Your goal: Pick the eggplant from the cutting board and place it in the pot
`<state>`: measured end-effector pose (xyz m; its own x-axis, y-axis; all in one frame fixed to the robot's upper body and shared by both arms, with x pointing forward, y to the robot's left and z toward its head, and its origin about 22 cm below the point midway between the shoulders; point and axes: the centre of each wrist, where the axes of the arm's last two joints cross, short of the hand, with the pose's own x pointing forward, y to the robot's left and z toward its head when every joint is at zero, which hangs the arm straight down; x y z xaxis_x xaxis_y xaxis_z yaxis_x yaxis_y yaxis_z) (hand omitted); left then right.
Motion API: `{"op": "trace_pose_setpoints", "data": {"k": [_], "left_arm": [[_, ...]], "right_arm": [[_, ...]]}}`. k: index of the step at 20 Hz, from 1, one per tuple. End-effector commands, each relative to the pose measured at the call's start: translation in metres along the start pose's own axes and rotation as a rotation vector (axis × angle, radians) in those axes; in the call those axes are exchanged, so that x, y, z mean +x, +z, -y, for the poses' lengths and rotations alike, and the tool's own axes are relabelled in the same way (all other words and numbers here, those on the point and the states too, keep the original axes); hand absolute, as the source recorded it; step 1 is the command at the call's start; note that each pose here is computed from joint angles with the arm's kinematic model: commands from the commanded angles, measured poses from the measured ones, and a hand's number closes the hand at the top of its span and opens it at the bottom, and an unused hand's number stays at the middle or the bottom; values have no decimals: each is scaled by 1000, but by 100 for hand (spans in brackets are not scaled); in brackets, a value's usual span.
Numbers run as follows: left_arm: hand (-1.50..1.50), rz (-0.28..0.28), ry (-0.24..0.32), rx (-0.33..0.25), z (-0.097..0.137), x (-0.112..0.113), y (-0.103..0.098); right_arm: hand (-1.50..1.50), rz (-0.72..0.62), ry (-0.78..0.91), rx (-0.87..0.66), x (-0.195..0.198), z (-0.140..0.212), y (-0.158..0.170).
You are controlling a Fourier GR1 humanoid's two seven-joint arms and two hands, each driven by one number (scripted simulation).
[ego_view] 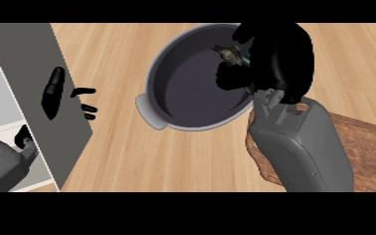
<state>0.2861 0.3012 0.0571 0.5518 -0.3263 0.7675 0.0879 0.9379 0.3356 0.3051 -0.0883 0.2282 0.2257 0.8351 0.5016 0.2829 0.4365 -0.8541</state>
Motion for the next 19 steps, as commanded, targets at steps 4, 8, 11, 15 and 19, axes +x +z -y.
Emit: {"op": "trace_pose_setpoints", "data": {"k": [4, 8, 11, 15, 19], "left_arm": [[0, 170, -32, 214, -19, -4, -4], [0, 163, -22, 219, -19, 8, -7], [0, 149, -39, 201, -15, -6, -9], [0, 134, -18, 227, -27, -3, -9], [0, 142, -13, 232, -19, -7, -8]], "right_arm": [[-150, -153, -147, 51, 5, -22, -19], [-150, -144, -359, -57, -1, -15, -22], [-150, -134, -488, -175, 7, 3, -29], [-150, -149, -581, -309, -8, 3, -32], [-150, -186, -629, -385, -29, 9, -26]]}}
